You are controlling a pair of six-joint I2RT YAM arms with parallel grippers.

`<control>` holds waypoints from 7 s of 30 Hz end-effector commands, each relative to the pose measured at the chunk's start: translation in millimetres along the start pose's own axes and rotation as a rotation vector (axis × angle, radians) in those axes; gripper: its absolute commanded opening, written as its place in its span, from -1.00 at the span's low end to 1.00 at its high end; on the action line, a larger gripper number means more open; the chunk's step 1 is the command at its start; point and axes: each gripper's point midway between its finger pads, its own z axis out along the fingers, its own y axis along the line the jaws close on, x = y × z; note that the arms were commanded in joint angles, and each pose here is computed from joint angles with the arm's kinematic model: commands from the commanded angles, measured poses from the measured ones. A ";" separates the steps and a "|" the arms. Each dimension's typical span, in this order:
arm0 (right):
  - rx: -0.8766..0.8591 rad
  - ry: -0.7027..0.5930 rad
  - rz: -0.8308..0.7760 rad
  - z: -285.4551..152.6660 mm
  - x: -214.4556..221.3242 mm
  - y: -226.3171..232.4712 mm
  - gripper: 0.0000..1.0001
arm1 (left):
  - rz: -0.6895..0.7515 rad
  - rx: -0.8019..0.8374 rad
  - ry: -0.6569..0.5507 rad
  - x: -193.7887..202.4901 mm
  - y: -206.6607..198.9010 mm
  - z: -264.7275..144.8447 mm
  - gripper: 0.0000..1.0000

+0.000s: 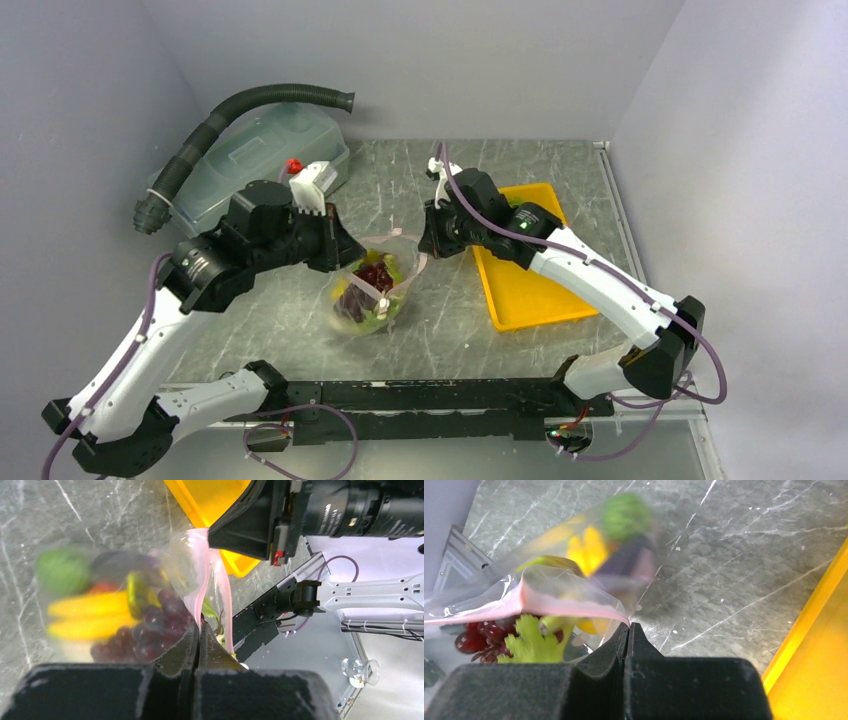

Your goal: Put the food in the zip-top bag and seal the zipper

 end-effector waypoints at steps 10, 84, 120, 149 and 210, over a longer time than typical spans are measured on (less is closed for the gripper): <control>-0.065 -0.065 0.013 -12.1 -17.2 7.4 -1.00 | 0.031 -0.022 -0.067 -16.2 0.4 -3.7 -1.00; 0.529 -0.399 0.261 -67.2 -83.8 -193.1 0.47 | 0.067 -0.140 0.014 17.8 44.9 32.6 -1.00; 0.852 -0.315 0.792 70.9 -30.8 -359.9 0.52 | 0.066 -0.175 0.045 23.2 52.9 36.3 -1.00; 0.939 -0.180 0.762 108.8 8.5 -406.6 0.02 | 0.065 -0.192 0.075 22.0 55.4 47.5 -1.00; -0.288 -0.388 -0.161 -86.1 -26.2 -7.5 -1.00 | 0.014 -0.139 0.017 12.1 42.6 45.6 -1.00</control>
